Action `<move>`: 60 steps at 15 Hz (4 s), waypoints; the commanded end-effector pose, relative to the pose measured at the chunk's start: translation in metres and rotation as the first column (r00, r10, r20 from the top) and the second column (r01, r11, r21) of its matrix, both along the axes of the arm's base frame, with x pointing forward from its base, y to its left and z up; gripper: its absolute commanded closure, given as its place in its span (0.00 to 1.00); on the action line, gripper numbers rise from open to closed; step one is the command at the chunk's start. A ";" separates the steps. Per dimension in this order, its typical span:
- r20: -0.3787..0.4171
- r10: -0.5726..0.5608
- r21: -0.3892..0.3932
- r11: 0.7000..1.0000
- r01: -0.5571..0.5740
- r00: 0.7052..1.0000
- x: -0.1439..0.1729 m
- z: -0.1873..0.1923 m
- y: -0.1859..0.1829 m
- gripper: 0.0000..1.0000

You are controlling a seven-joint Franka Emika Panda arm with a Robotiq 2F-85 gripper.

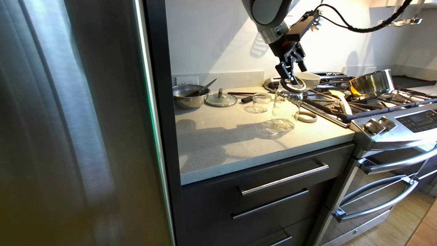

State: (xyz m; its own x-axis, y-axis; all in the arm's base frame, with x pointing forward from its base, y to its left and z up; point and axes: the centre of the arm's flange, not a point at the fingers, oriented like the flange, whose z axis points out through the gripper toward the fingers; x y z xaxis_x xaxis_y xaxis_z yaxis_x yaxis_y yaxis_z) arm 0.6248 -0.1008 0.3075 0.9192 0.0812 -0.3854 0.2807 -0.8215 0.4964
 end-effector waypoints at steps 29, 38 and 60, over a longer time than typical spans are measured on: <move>0.151 0.019 0.058 0.998 -0.028 0.988 0.002 0.005 -0.022 0.00; 0.122 0.007 0.070 0.997 -0.016 0.993 -0.009 0.014 -0.012 0.00; 0.077 -0.053 0.107 0.993 0.045 0.996 -0.029 0.019 -0.014 0.00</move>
